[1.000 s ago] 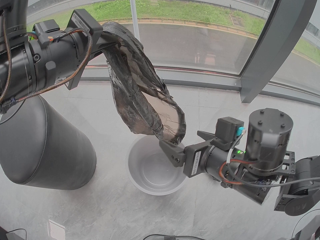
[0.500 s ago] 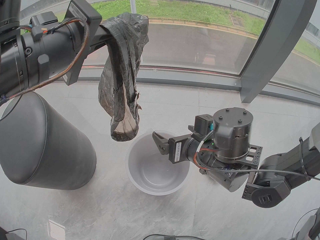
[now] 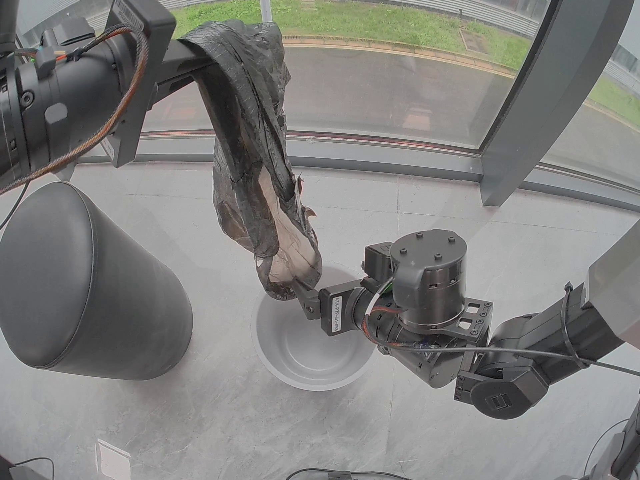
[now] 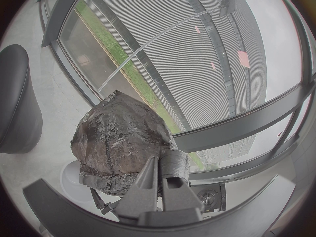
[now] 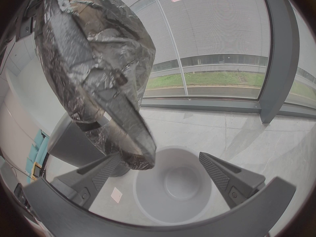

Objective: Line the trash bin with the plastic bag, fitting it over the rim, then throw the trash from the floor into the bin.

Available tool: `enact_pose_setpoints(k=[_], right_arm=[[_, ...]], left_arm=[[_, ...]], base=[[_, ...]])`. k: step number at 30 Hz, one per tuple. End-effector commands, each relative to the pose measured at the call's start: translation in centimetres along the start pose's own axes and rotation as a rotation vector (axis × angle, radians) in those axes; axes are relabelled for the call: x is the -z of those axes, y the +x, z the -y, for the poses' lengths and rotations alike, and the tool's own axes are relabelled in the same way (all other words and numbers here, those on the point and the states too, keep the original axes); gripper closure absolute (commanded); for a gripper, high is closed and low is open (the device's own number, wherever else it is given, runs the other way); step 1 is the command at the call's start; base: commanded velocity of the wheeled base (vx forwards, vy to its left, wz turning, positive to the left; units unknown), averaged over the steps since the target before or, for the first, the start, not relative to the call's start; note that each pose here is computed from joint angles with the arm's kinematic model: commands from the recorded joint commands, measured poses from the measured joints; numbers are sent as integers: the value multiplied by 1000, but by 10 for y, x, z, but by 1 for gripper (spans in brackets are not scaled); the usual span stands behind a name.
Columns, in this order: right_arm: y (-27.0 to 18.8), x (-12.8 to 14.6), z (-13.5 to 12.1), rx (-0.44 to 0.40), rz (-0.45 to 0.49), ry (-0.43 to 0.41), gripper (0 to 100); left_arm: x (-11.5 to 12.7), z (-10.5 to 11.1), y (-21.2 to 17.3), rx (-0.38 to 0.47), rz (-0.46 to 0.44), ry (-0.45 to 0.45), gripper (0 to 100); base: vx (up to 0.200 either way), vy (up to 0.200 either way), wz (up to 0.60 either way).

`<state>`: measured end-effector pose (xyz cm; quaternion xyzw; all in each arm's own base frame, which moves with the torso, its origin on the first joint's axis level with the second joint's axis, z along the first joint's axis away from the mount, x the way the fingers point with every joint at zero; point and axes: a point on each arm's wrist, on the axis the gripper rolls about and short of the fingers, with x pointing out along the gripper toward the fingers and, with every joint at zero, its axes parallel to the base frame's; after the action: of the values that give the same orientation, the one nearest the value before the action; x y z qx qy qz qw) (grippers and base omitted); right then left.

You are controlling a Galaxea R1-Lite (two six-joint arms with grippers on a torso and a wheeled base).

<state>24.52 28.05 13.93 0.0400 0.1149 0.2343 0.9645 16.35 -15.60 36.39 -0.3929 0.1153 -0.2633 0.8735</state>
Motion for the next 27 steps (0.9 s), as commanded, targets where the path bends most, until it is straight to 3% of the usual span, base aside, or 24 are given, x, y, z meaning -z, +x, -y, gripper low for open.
enact_pose_setpoints(k=[1, 6, 10, 17, 18, 27], right_arm=[[6, 7, 1, 6, -18, -8, 0], [24, 10, 3, 25, -14, -6, 0], [48, 13, -1, 26, 1, -58, 0], [61, 15, -10, 19, 22, -82, 0], [61, 15, -11, 19, 26, -81, 100], [54, 14, -13, 9, 29, -74, 100]], left_arm=[[-2, 2, -6, 12, 7, -7, 100], [-2, 7, -15, 51, -10, -29, 100], [-5, 12, -27, 133, -70, -115, 100], [-5, 10, -29, 148, -100, -144, 100], [-5, 10, -29, 149, -102, -145, 100], [-4, 8, -30, 144, -106, -147, 100]], base=[[0, 0, 0], [0, 0, 0], [0, 0, 0], [0, 0, 0], [0, 0, 0], [0, 0, 0]])
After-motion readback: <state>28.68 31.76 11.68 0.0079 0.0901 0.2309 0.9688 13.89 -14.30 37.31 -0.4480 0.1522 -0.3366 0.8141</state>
